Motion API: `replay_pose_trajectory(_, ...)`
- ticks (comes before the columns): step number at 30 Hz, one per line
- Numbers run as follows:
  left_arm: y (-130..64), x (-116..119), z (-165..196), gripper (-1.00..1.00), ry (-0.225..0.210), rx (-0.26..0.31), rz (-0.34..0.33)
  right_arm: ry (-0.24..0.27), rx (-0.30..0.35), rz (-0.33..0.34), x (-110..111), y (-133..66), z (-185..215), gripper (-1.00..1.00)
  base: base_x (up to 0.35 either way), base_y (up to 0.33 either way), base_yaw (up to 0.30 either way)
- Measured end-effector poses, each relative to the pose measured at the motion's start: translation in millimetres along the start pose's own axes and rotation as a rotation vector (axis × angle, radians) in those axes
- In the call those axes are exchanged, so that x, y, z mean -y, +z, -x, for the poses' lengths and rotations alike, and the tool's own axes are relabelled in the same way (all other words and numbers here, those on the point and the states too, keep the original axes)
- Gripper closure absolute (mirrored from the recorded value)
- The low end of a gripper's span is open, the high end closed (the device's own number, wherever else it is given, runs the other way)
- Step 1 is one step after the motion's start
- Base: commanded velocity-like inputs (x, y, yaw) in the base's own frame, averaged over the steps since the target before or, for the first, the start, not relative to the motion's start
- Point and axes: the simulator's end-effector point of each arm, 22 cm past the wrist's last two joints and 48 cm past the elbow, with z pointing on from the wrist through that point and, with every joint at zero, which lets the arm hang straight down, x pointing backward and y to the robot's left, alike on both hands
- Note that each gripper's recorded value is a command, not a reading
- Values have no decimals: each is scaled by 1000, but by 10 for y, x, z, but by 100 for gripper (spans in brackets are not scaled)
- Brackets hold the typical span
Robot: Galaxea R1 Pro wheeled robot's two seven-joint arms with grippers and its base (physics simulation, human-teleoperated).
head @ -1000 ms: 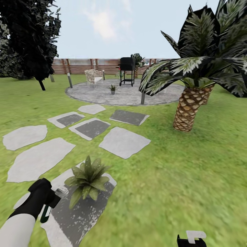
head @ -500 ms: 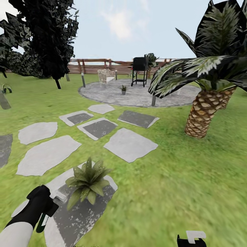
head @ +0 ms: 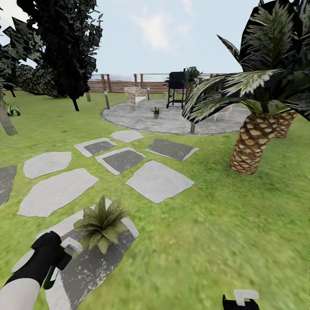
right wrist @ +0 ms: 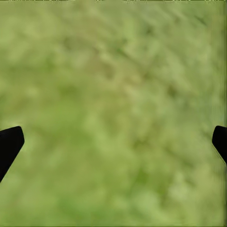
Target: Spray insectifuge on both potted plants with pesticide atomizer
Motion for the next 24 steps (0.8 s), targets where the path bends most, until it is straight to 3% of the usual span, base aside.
replay_pose_trajectory(7, 15, -147, -76, 100, -71, 7, 23, -1, 0, 2, -9, 1, -1, -100, -175, -218, 253)
replay_pose_trajectory(13, 14, -81, -33, 100, -61, 11, 20, 0, 1, 2, -16, -4, 3, -100, 151, -210, 241)
replay_pose_trajectory(21, 17, -87, -42, 100, -65, 11, 20, 0, 0, 2, -16, -4, 1, -100, 210, -210, 23)
replay_pose_trajectory(24, 15, -112, -48, 100, -66, 10, 24, -1, 0, 3, -18, -2, 0, -100, -91, -231, 90)
